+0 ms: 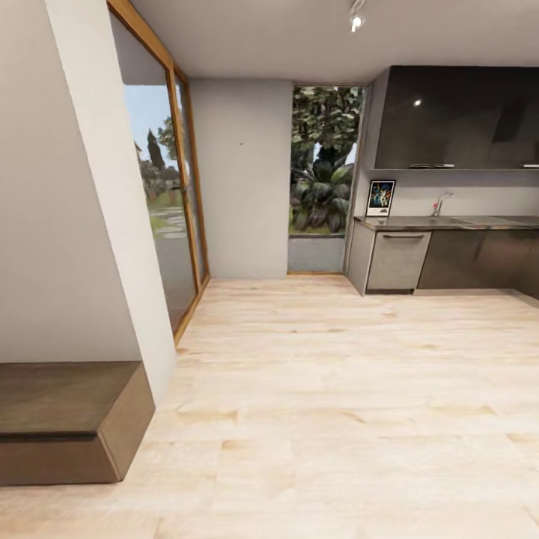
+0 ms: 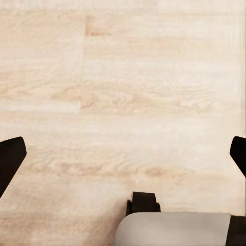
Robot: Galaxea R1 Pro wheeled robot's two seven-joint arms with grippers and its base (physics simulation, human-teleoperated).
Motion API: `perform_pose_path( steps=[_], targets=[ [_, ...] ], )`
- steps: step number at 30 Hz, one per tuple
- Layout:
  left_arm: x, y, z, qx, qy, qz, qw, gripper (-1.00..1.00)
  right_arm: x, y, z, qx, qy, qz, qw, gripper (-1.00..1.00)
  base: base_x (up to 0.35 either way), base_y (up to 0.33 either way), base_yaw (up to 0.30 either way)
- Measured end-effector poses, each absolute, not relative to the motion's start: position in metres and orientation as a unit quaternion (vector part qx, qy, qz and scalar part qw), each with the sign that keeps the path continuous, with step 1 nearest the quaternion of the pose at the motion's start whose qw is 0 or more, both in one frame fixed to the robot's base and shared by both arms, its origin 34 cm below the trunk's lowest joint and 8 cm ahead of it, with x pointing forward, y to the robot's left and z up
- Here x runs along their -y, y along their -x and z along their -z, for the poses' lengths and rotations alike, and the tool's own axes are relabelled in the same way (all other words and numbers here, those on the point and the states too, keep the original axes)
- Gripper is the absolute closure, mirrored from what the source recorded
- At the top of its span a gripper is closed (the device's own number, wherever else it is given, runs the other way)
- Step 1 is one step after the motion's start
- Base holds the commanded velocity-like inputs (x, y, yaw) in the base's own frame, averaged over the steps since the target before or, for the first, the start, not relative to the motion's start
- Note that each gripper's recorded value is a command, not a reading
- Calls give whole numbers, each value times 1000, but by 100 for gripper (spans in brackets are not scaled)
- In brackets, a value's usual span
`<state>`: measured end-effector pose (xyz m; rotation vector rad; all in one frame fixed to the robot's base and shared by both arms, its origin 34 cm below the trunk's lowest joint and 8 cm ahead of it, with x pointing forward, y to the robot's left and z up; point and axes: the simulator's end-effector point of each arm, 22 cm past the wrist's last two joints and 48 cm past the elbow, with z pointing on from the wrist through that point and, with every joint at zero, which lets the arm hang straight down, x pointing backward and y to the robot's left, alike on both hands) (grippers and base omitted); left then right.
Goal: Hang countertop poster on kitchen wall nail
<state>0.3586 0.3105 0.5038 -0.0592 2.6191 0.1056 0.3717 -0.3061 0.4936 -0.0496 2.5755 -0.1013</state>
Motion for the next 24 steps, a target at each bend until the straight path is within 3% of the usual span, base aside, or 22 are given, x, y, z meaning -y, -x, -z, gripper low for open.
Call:
perform_pose_path(
  steps=[10, 24],
  targets=[
    [-310, -358, -504, -966, 22, -39, 256, -100, 306, -371, -493, -960, 19, 37, 278, -100, 318, -148, -21],
    [-311, -358, -504, -966, 22, -39, 257, -100, 306, -371, -493, -960, 19, 38, 278, -100, 328, -24, -140]
  ],
)
